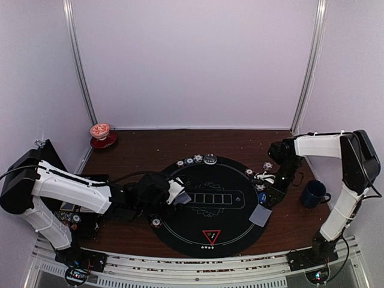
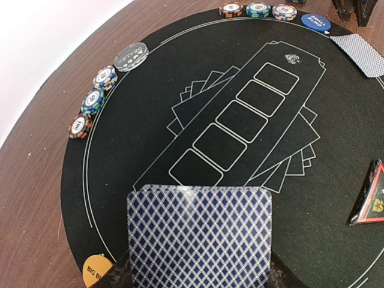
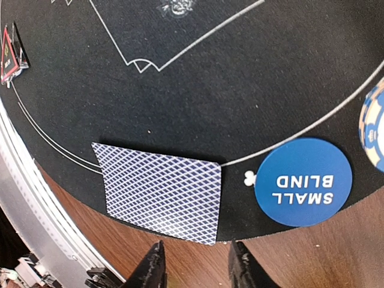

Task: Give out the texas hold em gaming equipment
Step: Distribute the poker card in the small blind area, then pick up the poker card from the face-down deck piles.

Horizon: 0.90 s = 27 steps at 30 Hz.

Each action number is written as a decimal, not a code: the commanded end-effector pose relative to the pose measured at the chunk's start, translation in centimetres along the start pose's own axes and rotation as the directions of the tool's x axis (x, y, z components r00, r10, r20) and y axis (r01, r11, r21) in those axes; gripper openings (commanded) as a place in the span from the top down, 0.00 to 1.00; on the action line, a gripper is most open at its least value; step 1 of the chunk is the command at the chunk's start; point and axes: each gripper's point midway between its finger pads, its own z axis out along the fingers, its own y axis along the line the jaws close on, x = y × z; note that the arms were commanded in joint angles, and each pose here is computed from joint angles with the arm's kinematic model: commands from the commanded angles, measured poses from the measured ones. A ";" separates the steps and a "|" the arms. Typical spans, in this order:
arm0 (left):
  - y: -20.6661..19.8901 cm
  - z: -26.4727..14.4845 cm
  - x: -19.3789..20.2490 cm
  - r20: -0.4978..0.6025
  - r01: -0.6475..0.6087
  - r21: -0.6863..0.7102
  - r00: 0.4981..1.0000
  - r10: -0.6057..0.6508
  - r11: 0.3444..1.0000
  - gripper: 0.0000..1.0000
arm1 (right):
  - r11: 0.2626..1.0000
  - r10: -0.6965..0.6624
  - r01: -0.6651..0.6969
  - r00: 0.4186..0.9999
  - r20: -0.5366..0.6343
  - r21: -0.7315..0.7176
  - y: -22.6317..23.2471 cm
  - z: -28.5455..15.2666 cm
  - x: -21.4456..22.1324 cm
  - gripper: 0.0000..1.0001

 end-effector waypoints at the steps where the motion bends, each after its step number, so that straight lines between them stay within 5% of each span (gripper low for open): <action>1: -0.1 -0.3 -2.4 0.076 0.010 0.006 0.997 -0.010 1.000 0.49 | 0.996 -0.041 0.037 0.998 0.054 0.083 0.0 -1.7 -1.8 0.60; 6: -0.2 -0.4 -2.6 0.079 0.001 0.009 0.997 -0.001 1.000 0.49 | 0.969 -0.162 0.120 0.969 0.187 0.216 2.4 -4.7 -6.2 0.41; 10: -0.3 -0.7 -2.9 0.092 -0.004 0.011 0.996 0.003 1.000 0.49 | 0.961 -0.232 0.145 0.886 0.402 0.236 6.3 -8.2 -11.6 0.27; 19: -0.7 -2.2 -4.2 0.151 -0.027 0.032 0.988 0.022 0.999 0.50 | 0.991 -0.114 0.129 0.645 0.755 0.040 10.4 -14.3 -20.0 0.23; 27: -1.1 -3.9 -5.3 0.207 -0.042 0.050 0.978 0.031 0.998 0.49 | 0.970 -0.094 0.225 0.697 0.710 -0.092 13.6 -11.0 -23.2 0.24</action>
